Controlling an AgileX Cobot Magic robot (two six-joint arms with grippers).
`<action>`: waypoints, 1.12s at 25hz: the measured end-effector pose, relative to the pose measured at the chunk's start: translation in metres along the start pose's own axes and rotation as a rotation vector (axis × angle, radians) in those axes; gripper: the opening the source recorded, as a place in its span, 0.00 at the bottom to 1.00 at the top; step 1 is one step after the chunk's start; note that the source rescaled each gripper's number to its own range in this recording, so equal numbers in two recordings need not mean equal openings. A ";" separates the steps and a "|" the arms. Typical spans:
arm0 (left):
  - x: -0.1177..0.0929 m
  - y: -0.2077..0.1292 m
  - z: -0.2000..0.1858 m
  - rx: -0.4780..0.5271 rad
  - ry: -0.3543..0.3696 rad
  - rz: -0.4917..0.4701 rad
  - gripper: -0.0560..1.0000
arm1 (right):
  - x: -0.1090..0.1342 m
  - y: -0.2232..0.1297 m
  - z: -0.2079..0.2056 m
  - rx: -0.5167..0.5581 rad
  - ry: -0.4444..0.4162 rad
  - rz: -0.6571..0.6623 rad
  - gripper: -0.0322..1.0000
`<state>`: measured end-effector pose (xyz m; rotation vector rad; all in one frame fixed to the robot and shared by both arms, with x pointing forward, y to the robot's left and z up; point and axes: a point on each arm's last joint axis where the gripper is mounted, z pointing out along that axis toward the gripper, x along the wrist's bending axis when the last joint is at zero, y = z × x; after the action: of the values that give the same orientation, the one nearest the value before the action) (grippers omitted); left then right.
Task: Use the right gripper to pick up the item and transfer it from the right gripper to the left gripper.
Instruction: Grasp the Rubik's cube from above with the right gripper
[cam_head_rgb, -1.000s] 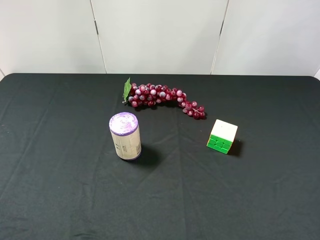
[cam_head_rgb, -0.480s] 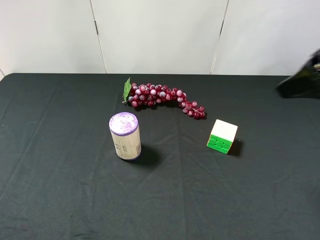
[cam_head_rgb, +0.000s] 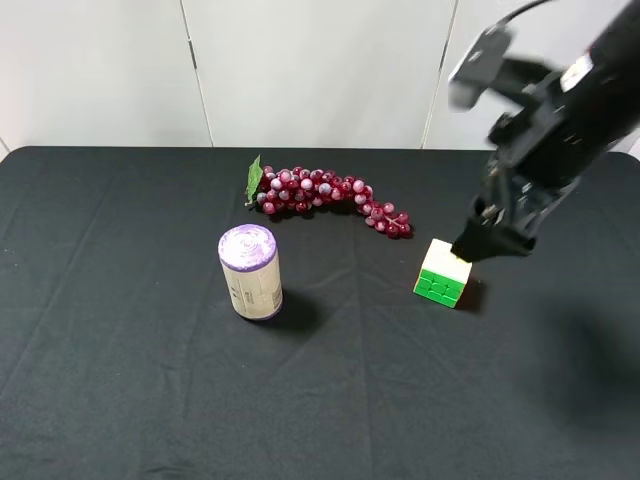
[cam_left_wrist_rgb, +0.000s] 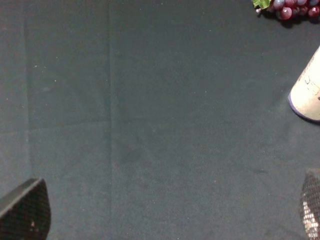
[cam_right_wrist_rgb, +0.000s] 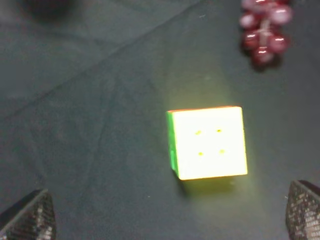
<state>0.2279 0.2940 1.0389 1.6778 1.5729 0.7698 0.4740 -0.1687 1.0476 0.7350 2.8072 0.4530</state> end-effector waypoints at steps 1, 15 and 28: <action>0.000 0.000 0.000 0.000 0.000 0.000 1.00 | 0.001 0.001 0.007 0.023 0.006 -0.017 0.98; 0.000 0.000 0.000 0.000 0.000 0.000 1.00 | -0.021 0.014 0.067 0.219 0.001 -0.077 0.98; 0.000 0.000 0.000 0.000 0.000 0.000 1.00 | -0.041 0.011 0.113 0.322 0.043 -0.042 0.98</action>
<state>0.2279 0.2940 1.0389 1.6778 1.5729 0.7698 0.5446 -0.1529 0.9507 0.7298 2.9660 0.0066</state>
